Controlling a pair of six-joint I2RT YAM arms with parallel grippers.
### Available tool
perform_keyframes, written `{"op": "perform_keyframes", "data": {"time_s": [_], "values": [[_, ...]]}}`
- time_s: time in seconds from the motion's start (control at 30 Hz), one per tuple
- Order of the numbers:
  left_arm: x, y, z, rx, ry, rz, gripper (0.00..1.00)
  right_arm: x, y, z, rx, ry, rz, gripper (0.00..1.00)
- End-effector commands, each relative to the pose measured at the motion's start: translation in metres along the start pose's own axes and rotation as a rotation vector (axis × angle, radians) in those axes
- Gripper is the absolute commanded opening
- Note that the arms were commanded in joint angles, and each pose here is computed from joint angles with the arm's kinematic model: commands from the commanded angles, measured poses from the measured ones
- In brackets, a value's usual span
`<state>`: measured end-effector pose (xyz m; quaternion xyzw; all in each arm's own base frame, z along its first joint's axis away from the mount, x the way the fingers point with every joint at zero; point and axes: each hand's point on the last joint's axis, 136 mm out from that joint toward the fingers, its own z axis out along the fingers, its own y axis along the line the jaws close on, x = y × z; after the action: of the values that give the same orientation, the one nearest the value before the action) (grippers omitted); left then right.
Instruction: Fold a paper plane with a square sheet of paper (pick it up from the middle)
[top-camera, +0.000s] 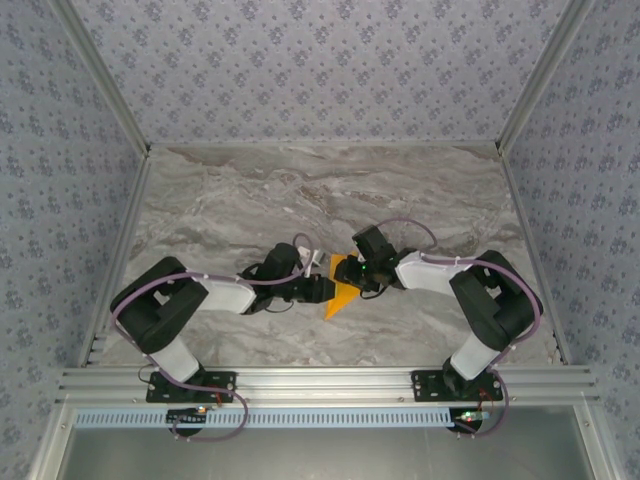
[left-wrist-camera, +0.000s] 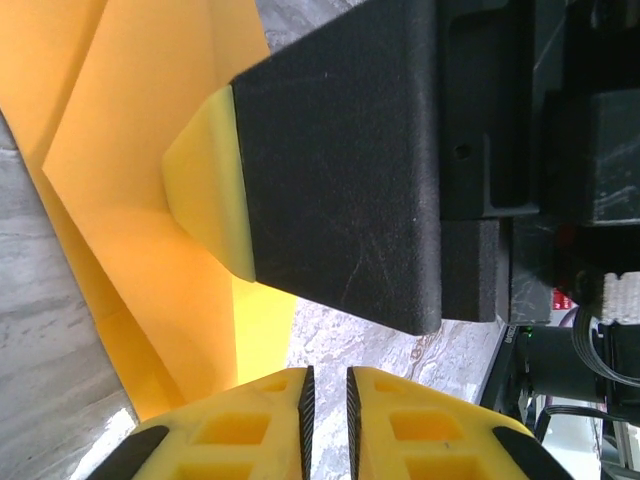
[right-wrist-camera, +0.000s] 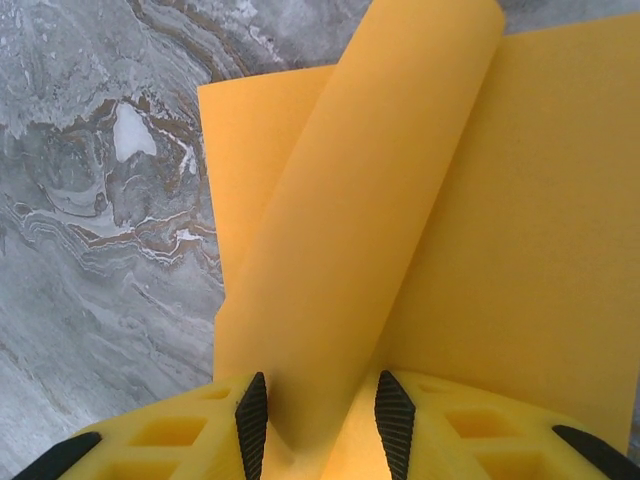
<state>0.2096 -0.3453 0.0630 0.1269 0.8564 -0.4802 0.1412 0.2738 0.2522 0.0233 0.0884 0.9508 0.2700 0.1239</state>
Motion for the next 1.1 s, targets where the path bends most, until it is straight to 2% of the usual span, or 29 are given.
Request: {"op": "perform_keyframes", "data": {"time_s": [0.0,0.33,1.07], "values": [[0.000,0.000,0.006,-0.016,0.013,0.030,0.19,0.018,-0.051,0.009,0.193,0.048,0.070,0.40],[0.003,0.015,0.011,-0.079,0.021,0.021,0.16,0.019,-0.058,0.008,0.220,0.052,0.081,0.39],[0.005,0.026,0.013,-0.129,0.031,0.015,0.14,0.023,-0.067,0.012,0.265,0.072,0.091,0.35]]}}
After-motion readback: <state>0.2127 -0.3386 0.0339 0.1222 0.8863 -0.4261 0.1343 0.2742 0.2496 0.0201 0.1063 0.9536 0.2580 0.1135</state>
